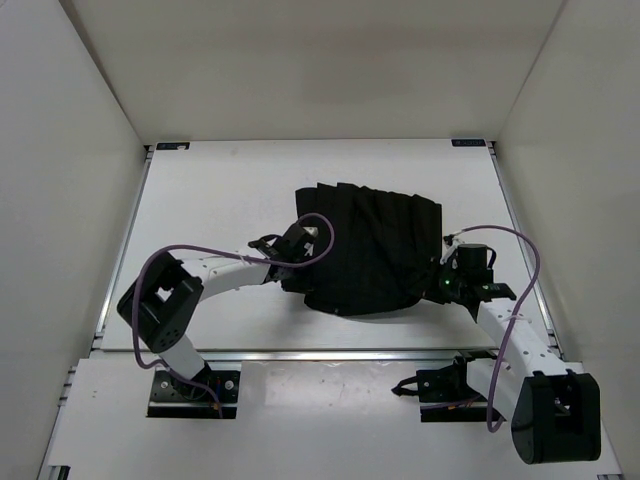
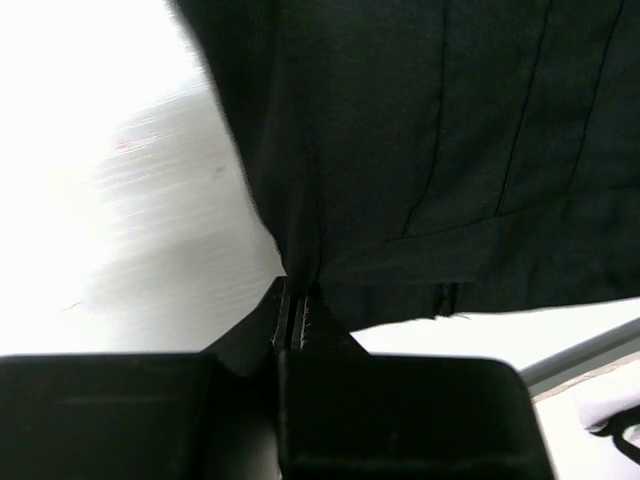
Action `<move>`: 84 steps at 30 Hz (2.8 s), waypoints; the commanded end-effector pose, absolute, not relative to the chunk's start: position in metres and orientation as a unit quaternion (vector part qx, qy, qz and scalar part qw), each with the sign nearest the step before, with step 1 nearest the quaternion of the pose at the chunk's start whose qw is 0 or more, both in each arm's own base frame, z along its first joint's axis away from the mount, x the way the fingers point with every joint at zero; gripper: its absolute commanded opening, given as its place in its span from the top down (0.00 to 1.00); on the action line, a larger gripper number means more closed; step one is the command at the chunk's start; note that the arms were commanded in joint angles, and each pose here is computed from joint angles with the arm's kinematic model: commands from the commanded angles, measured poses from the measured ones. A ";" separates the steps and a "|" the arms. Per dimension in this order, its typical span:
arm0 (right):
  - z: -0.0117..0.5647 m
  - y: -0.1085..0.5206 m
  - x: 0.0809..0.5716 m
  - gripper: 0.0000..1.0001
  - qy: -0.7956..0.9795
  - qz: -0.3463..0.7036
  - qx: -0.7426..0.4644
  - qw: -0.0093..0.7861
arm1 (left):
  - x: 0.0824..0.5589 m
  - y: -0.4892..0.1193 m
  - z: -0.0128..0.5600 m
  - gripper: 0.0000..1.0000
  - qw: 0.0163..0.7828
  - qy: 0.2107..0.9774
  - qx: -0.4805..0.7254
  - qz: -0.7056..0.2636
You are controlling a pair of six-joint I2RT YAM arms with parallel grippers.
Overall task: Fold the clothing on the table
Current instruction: Flatten the skirt out
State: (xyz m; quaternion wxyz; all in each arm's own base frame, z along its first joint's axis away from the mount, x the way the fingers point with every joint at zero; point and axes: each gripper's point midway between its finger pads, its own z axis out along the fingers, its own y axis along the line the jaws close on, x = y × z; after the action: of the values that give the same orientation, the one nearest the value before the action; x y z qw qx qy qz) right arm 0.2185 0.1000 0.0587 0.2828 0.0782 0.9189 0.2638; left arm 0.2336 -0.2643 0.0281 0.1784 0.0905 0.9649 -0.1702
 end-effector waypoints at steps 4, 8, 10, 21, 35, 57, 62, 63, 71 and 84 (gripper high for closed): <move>0.071 0.074 0.238 1.00 0.913 0.241 0.099 0.313 | 0.244 -0.232 0.054 1.00 0.211 0.956 0.028 -0.204; 0.068 0.084 0.237 0.98 0.915 0.254 0.082 0.301 | 0.240 -0.219 0.061 1.00 0.213 0.956 0.017 -0.202; 0.063 0.086 0.235 0.92 0.919 0.259 0.086 0.286 | 0.235 -0.216 0.061 1.00 0.206 0.957 0.014 -0.204; 0.091 0.091 0.233 0.27 0.915 0.267 0.071 0.294 | 0.201 -0.211 0.058 1.00 0.178 0.963 0.030 -0.199; 0.135 0.119 0.277 0.64 0.923 0.239 0.026 0.301 | 0.193 -0.196 0.059 1.00 0.190 0.962 0.012 -0.194; 0.096 0.081 0.302 0.99 0.946 0.179 0.050 0.264 | 0.216 -0.150 0.107 0.42 0.228 0.963 -0.009 -0.147; 0.141 0.133 0.357 1.00 0.930 0.208 -0.026 0.301 | 0.278 -0.129 0.163 0.13 0.318 0.940 -0.017 -0.122; 0.144 0.140 0.370 1.00 0.927 0.212 -0.036 0.307 | 0.285 -0.127 0.165 0.13 0.327 0.939 -0.010 -0.111; 0.095 0.202 0.413 1.00 0.932 0.241 -0.070 0.263 | 0.363 -0.178 0.145 0.90 0.398 0.901 -0.016 -0.171; 0.028 0.191 0.434 1.00 0.959 0.179 -0.049 0.215 | 0.401 -0.204 0.025 1.00 0.276 0.949 -0.060 -0.138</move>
State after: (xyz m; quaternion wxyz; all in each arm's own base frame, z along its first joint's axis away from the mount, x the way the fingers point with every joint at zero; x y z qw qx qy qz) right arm 0.4218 0.2020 0.0245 0.1962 -0.0552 0.9583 0.2003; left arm 0.3857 -0.2095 0.0199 0.2753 -0.0402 0.9499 -0.1421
